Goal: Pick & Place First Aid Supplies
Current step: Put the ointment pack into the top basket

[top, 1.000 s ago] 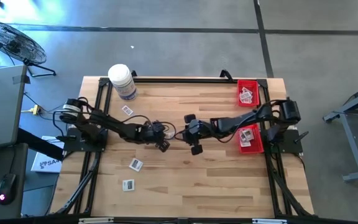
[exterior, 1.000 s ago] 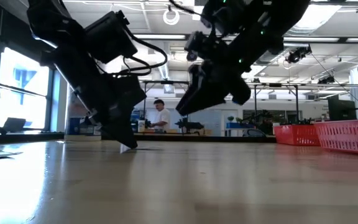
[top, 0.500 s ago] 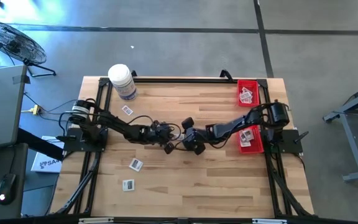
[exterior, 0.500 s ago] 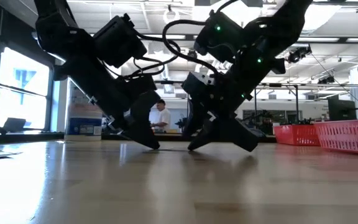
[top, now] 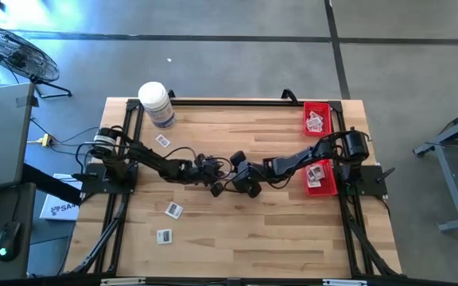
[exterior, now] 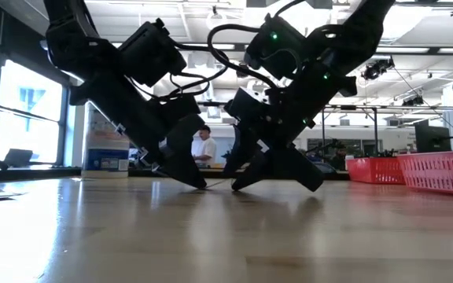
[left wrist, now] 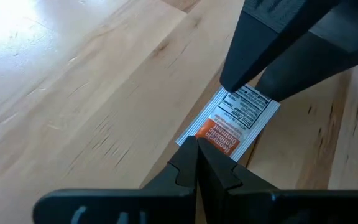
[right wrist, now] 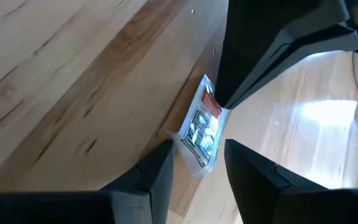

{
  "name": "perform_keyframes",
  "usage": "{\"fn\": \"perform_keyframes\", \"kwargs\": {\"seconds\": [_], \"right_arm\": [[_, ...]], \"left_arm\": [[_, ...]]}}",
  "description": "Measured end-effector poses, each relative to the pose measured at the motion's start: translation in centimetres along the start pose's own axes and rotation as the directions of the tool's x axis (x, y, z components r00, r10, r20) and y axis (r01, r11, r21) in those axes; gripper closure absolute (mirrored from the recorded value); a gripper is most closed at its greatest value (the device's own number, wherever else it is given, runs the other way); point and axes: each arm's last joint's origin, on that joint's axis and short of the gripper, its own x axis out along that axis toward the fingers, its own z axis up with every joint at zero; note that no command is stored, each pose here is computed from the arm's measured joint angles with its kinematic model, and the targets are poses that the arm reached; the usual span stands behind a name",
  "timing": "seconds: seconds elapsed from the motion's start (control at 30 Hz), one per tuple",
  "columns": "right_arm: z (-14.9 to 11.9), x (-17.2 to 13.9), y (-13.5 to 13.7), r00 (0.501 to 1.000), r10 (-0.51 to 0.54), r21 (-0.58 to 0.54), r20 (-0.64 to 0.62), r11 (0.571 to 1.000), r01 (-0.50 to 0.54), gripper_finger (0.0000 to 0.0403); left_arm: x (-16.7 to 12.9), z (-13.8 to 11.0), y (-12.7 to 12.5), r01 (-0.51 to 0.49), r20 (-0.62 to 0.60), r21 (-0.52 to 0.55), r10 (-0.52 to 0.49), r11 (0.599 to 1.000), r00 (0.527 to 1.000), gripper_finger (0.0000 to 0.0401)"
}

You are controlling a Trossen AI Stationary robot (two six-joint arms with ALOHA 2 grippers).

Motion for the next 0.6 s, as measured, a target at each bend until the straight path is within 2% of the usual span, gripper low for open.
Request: {"fn": "perform_keyframes", "kwargs": {"seconds": [0.23, 0.43, 0.6], "right_arm": [[0.2, -0.1, 0.4, 1.000, 0.007, 0.078, -0.004, 0.997, -0.006, 0.0265], [0.9, -0.3, 1.1, 0.995, 0.076, 0.145, 0.067, 0.986, -0.085, 0.0265], [0.4, -0.2, 0.9, 1.000, 0.003, 0.170, -0.028, 0.985, 0.001, 0.0265]], "left_arm": [[0.0, -0.1, 0.0, -0.007, -0.007, 0.005, 0.007, 1.000, 1.000, 0.0401], [0.0, 0.0, 0.0, -0.009, -0.002, 0.004, 0.009, 1.000, 1.000, 0.0401], [0.0, 0.1, -0.1, 0.016, 0.002, 0.024, -0.016, 1.000, 1.000, 0.0401]]}}
